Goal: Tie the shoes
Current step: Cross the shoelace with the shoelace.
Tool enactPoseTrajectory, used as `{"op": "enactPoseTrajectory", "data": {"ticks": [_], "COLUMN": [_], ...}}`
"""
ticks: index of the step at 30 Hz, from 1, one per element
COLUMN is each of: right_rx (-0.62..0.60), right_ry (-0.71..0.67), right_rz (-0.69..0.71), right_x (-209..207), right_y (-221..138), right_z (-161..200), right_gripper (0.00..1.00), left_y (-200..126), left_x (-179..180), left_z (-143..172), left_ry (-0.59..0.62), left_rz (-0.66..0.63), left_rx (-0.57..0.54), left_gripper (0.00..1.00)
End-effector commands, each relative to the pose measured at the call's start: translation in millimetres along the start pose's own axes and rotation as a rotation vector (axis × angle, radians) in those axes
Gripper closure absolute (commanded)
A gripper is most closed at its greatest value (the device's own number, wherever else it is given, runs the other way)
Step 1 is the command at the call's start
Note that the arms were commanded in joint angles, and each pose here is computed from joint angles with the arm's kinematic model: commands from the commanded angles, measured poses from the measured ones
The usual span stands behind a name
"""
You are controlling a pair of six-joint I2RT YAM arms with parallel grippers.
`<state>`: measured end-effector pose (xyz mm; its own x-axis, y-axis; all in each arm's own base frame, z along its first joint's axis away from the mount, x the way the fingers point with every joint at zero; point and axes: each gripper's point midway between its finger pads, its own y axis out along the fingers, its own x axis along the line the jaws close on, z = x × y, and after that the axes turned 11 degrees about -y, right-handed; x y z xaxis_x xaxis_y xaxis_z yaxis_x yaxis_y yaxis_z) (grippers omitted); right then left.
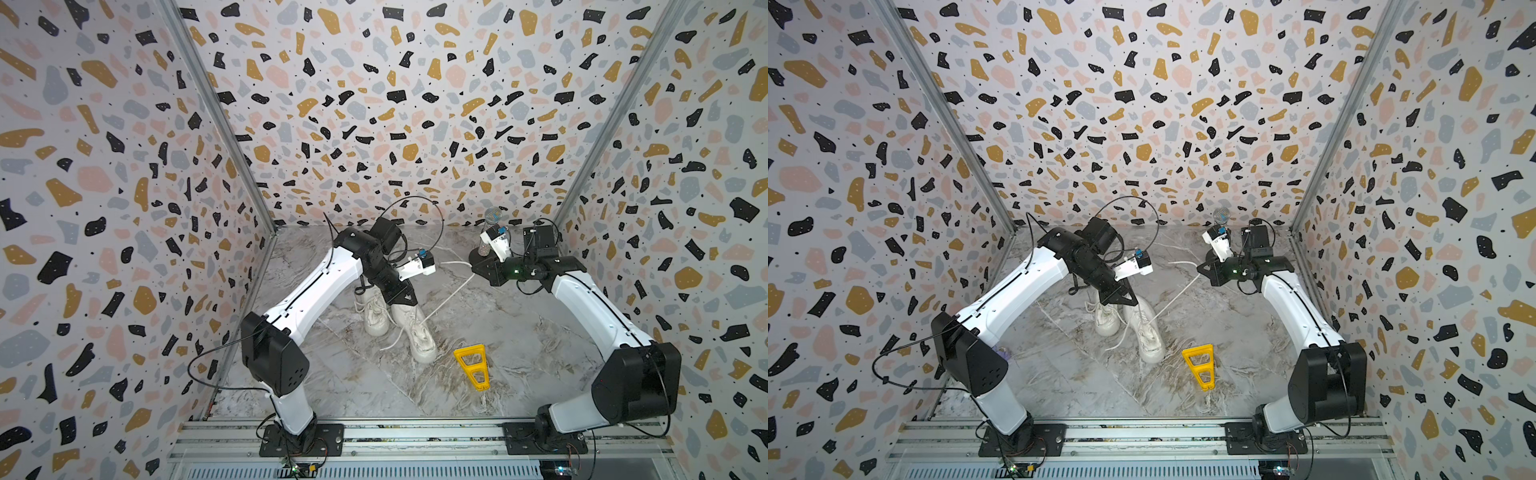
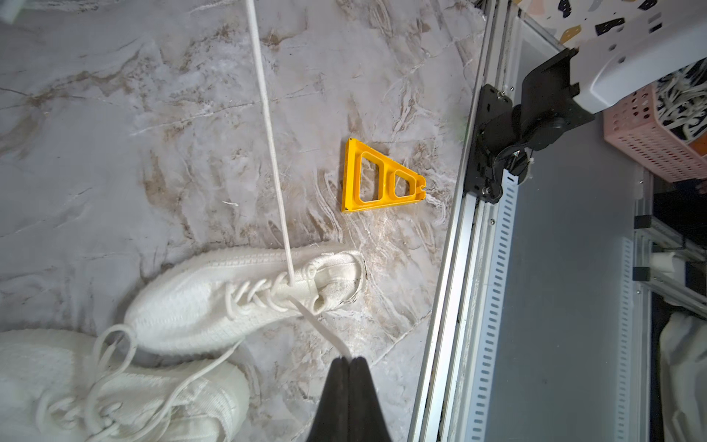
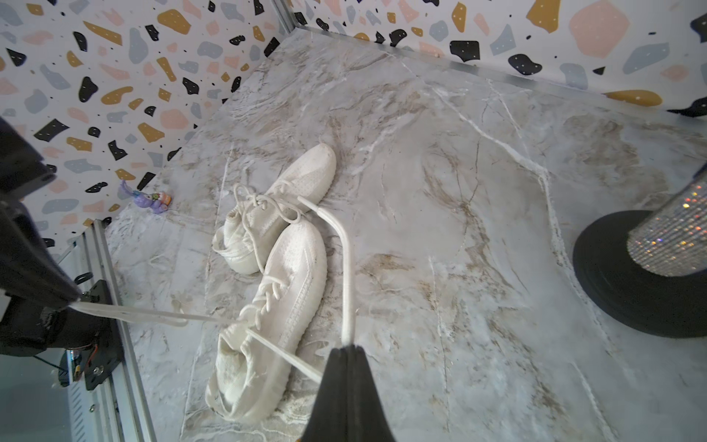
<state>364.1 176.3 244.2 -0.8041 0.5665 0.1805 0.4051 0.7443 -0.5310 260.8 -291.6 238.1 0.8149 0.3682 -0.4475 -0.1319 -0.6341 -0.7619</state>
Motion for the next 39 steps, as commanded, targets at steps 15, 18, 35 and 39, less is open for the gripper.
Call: {"op": "enactPoseTrajectory", "data": {"ticks": [15,18,35,39], "right_rx": [-0.109,-0.122,-0.054,-0.038], "right_ry": [0.055,0.064,0.097,0.086], "right_rz": [-0.036,-0.067,-0.036,-0.008], "right_x": [12.0,15.3,1.9,0.9], "right_y": [-16.2,-14.2,4.2,2.3], "right_z": [-38.9,-40.4,-8.3,-0.8], "right_gripper": [1.00,1.00,1.00,1.00], "left_y": [-3.2,6.0,56.8,73.2], "left_x": [22.6,19.9,88.4,95.1], "left_z": [98.1,131.4,88.1,74.4], "left_ry": [-0.117,-0.124,-0.117,-0.185], "left_rz": [-0.010,0.019,-0.069,-0.019], "left_rx": [0.189,0.284,0.142,0.106], "left_gripper": [1.00,1.00,0.59,0.59]}}
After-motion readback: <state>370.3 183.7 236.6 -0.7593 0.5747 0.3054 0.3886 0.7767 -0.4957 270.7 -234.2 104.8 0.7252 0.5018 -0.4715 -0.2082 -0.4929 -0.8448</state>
